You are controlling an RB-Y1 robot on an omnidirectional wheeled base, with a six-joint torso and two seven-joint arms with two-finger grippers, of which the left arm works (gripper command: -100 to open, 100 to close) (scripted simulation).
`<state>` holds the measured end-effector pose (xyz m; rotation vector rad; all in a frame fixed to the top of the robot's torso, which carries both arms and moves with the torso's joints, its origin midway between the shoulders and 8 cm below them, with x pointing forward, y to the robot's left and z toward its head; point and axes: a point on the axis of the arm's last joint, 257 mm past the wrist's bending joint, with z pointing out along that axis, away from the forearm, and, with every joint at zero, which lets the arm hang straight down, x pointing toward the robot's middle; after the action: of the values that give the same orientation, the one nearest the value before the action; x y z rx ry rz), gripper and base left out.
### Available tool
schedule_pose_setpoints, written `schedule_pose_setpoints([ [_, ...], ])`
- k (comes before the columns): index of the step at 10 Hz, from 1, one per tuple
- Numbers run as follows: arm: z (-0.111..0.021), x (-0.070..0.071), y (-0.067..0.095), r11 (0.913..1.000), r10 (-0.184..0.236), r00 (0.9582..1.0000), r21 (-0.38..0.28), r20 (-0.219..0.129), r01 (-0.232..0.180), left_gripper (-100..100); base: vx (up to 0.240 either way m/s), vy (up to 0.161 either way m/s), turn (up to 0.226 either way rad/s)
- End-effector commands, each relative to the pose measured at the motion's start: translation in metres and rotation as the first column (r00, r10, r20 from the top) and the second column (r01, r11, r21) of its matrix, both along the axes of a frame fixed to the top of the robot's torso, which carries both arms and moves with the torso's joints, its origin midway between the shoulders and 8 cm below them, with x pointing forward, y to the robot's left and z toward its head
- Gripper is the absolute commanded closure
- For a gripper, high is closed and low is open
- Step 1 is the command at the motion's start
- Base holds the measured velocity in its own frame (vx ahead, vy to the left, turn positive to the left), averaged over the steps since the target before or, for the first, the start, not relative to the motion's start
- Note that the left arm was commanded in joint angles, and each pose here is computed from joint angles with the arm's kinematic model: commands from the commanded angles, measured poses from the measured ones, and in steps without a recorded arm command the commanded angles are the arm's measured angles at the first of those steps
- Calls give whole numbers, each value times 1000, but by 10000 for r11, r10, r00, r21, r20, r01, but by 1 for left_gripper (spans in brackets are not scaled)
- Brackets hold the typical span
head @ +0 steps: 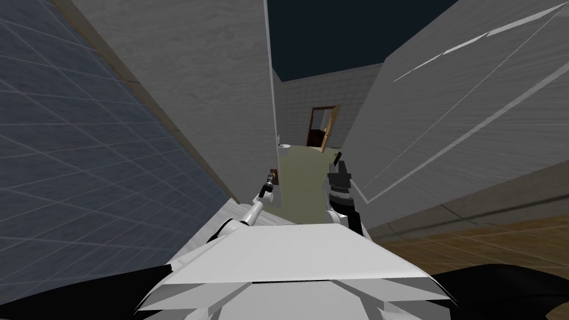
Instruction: Push the door open
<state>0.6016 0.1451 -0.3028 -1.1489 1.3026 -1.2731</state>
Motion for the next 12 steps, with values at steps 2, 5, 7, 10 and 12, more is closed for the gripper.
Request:
schedule_pose_setpoints([
  [2,4,5,19,9996,286,9995,64,92,-287,100,151,-76,45],
  [5,4,7,39,9980,630,9980,106,100,-631,100,168,-106,43],
  [7,5,9,55,9959,899,9959,119,106,-900,100,182,-89,57],
  [10,5,10,71,9928,1188,9929,120,111,-1189,100,171,-103,62],
  [12,5,11,88,9888,1488,9888,109,114,-1489,100,136,-97,48],
])
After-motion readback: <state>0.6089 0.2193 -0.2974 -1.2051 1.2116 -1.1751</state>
